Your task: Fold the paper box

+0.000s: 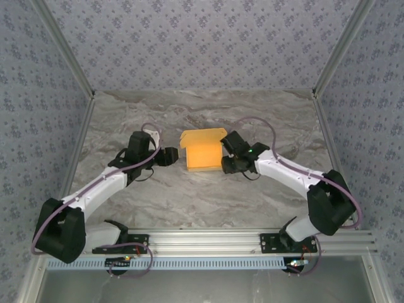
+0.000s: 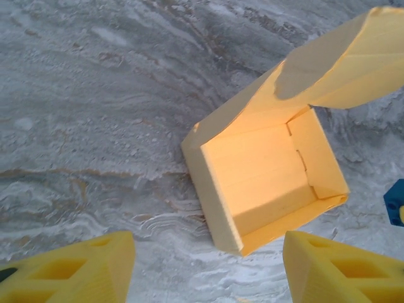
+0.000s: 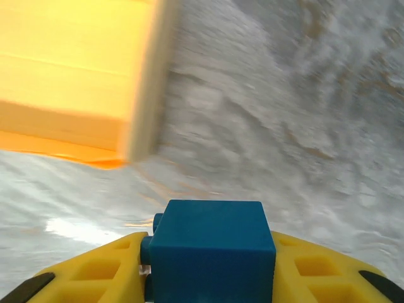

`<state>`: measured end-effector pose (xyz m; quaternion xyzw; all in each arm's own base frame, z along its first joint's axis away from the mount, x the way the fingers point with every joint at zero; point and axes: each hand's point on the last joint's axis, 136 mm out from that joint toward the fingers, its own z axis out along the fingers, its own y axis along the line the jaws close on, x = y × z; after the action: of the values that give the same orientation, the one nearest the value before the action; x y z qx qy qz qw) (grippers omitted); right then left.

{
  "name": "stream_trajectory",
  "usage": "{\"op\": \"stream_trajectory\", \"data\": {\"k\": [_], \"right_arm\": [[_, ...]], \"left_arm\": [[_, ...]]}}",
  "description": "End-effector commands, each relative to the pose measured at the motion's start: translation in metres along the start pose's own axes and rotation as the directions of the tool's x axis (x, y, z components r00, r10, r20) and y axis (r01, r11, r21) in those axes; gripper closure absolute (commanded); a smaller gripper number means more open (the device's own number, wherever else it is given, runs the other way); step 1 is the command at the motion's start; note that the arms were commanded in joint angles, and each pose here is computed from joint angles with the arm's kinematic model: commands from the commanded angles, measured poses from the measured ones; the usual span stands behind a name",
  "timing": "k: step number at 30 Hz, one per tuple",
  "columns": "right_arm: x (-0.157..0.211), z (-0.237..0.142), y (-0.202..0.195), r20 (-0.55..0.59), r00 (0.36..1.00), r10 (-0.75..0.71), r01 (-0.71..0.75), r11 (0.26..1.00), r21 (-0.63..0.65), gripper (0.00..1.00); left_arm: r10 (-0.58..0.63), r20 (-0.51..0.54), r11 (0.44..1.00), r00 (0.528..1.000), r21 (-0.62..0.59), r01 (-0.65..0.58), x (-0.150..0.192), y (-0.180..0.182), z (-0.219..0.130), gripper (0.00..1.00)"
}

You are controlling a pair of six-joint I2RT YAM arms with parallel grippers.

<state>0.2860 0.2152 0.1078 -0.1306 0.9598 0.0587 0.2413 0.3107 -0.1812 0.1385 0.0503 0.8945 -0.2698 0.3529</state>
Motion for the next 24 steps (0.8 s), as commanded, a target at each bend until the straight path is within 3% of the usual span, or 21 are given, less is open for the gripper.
{"op": "stream_trajectory", "data": {"k": [1,9,24], "right_arm": [[-0.031,-0.001,0.025,0.095,0.993,0.068,-0.069,0.998,0.011,0.58],[-0.063,0.037,0.076,0.088,0.994,0.062,-0.061,0.998,-0.018,0.58],[-0.053,0.084,0.073,0.04,0.995,0.086,-0.088,0.994,0.059,0.53]], "left_arm": [[-0.014,0.042,1.0,0.999,-0.019,0.015,-0.004,0.005,-0.01,0.37],[0.003,0.077,0.999,0.997,-0.045,0.0,-0.003,0.009,-0.03,0.36],[0.031,0.116,0.997,0.993,-0.069,-0.023,-0.005,0.011,-0.046,0.34]]}}
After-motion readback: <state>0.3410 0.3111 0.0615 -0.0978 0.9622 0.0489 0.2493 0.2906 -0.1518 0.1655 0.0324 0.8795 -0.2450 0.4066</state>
